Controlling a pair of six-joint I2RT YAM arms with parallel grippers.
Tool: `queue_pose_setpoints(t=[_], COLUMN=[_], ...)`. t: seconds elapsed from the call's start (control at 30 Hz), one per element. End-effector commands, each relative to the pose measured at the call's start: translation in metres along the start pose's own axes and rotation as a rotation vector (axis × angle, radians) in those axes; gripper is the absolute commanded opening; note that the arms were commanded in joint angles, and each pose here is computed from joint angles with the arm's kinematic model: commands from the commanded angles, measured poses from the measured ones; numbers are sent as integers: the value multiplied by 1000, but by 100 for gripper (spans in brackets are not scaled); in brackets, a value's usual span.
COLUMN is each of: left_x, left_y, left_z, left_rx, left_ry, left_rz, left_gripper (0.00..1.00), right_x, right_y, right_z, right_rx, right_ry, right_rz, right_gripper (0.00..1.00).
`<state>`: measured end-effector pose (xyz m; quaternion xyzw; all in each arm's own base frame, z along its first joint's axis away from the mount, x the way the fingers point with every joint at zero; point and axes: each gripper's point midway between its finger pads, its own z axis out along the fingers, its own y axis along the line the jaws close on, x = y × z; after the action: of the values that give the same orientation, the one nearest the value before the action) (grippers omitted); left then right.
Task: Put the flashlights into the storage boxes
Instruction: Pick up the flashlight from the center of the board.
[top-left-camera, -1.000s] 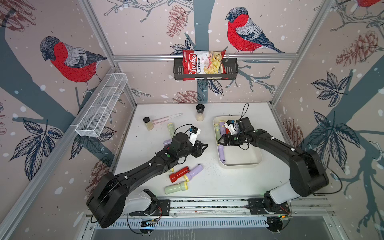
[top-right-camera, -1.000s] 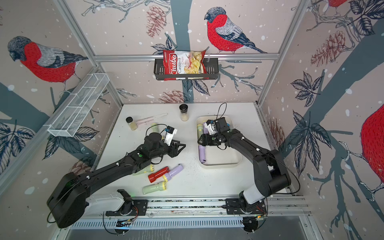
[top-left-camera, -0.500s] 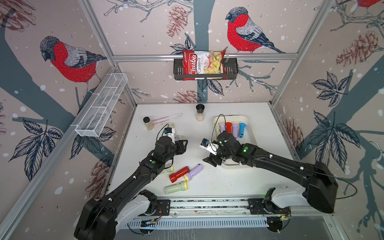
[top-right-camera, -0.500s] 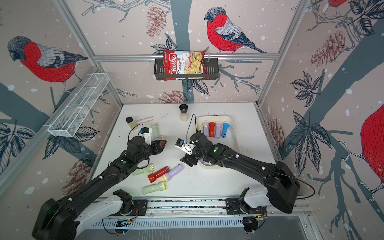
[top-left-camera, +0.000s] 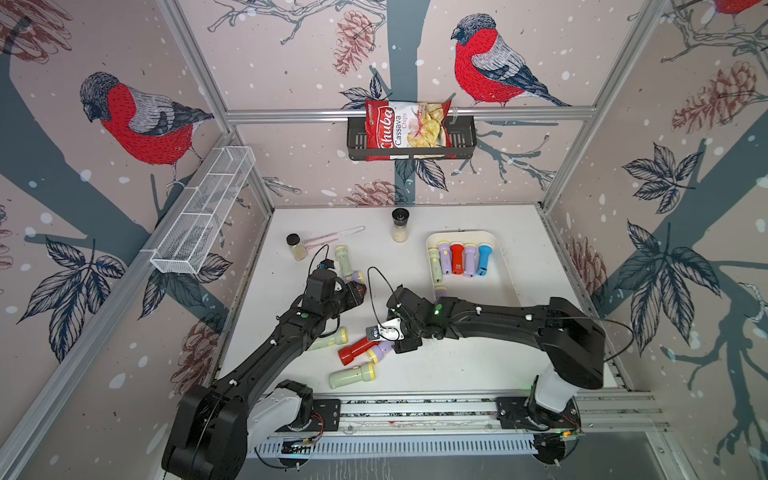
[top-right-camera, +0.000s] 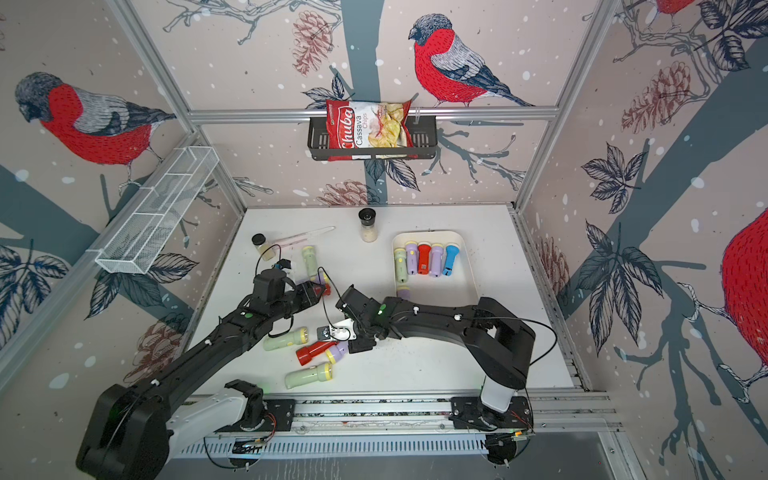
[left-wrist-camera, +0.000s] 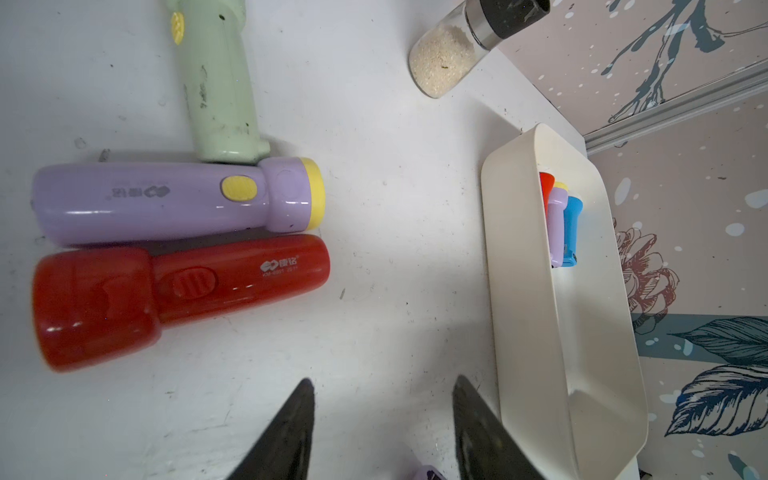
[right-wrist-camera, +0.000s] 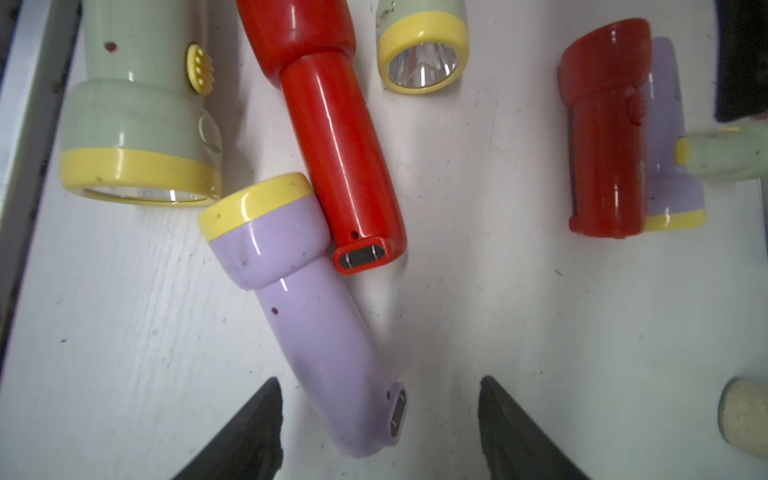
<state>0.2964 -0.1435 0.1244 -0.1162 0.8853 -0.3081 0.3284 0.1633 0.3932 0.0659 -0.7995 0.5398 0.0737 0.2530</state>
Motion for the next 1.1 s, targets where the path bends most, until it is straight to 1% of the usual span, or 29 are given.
queue_pose_setpoints(t=[0.0, 0.17, 0.3, 0.47, 0.6, 0.67, 0.87, 1.07], left_x=[-2, 0, 1, 2, 5, 6, 11, 12], left_y=[-5, 0, 1, 3, 4, 4, 1, -5], left_z=[1, 6, 8, 12, 15, 16, 21, 21], left_rx=[28, 19, 17, 14, 14, 14, 22, 58], left_ry=[6, 23, 30, 38, 59, 74, 119, 130], left_rz=[-5, -8, -12, -13, -20, -22, -5, 4], left_gripper=[53, 53, 53, 52, 51, 51, 49, 48], right_x=[9, 14, 20, 28, 35, 37, 33, 30], right_y=[8, 20, 28, 33, 33, 32, 29, 25], right_z=[9, 23, 32, 38, 39, 38, 28, 13], right_rx=[-53, -147, -203, -231, -224, -223, -211, -182], right_ry=[49, 70, 101, 136, 164, 176, 168, 158], right_rz=[-53, -67, -69, -78, -86, -85, -88, -77], right_gripper=[74, 74, 71, 65, 61, 55, 43, 30])
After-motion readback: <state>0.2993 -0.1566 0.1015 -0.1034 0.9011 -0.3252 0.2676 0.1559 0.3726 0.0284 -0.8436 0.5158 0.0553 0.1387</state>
